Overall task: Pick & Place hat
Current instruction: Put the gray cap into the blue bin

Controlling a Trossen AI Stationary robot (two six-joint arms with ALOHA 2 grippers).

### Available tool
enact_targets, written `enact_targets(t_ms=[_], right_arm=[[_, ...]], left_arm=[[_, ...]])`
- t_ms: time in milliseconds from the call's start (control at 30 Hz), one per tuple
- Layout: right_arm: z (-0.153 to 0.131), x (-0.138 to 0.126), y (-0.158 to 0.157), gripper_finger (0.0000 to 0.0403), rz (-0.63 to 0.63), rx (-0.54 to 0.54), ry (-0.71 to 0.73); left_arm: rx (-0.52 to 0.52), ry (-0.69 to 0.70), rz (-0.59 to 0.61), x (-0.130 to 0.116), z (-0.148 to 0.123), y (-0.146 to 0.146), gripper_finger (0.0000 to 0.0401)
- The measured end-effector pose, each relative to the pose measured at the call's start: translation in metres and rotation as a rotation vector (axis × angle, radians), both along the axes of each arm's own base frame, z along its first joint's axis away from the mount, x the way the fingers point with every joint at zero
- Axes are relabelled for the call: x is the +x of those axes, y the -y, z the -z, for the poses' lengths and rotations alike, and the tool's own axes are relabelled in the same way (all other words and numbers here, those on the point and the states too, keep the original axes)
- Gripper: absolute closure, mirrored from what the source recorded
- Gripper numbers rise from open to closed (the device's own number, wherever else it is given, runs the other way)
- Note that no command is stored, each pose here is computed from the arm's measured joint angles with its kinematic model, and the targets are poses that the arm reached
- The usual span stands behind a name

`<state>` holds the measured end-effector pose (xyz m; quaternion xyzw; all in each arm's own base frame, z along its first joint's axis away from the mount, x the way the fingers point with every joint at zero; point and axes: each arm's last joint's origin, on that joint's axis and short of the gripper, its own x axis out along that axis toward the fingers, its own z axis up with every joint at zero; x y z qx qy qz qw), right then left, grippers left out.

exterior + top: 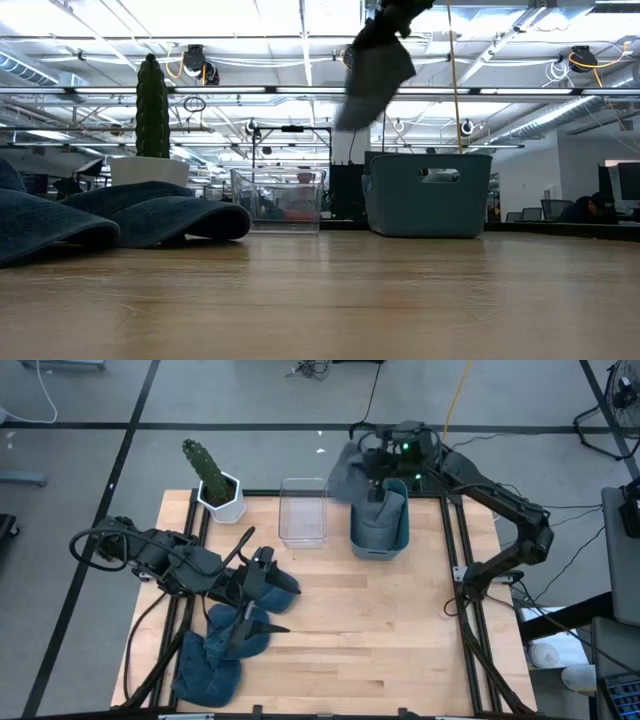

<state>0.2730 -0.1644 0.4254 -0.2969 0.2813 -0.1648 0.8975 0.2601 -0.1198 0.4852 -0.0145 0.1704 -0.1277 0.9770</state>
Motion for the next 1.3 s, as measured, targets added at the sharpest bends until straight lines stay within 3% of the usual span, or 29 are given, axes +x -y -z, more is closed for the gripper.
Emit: enact_targets(t_ms=[133, 333, 400, 600, 900, 1100, 1300], right_arm=[[-0.002, -0.013, 0.01, 0.0403, -0.178, 0.314, 0.145], [0.006, -0.042, 0.028, 0.0403, -0.546, 0.832, 0.217], [0.01, -0.051, 0.03, 0.0403, -0.584, 0.909, 0.205], [0.029, -0.065, 0.024, 0.0403, -0.464, 0.852, 0.023], [0.055, -0.057, 0.019, 0.0403, -0.144, 0.617, -0.281], [0.089, -0.045, 0.002, 0.0403, -0.225, 0.644, -0.397], [0.096, -0.034, -0.017, 0.0403, -0.306, 0.653, -0.44]], left_arm=[[0.0, 0.0, 0.0, 0.0, 0.0, 0.0, 0.0031], [0.0, 0.0, -0.001, 0.0, 0.0, 0.0, 0.003], [0.0, 0.0, -0.001, 0.0, 0.0, 0.0, 0.0034], [0.0, -0.001, -0.001, 0.0, 0.0, 0.0, 0.004], [0.0, -0.001, -0.001, 0.0, 0.0, 0.0, 0.0025], [0.0, -0.001, -0.001, 0.0, 0.0, 0.0, 0.0028], [0.0, -0.001, -0.001, 0.0, 0.0, 0.0, 0.0033]])
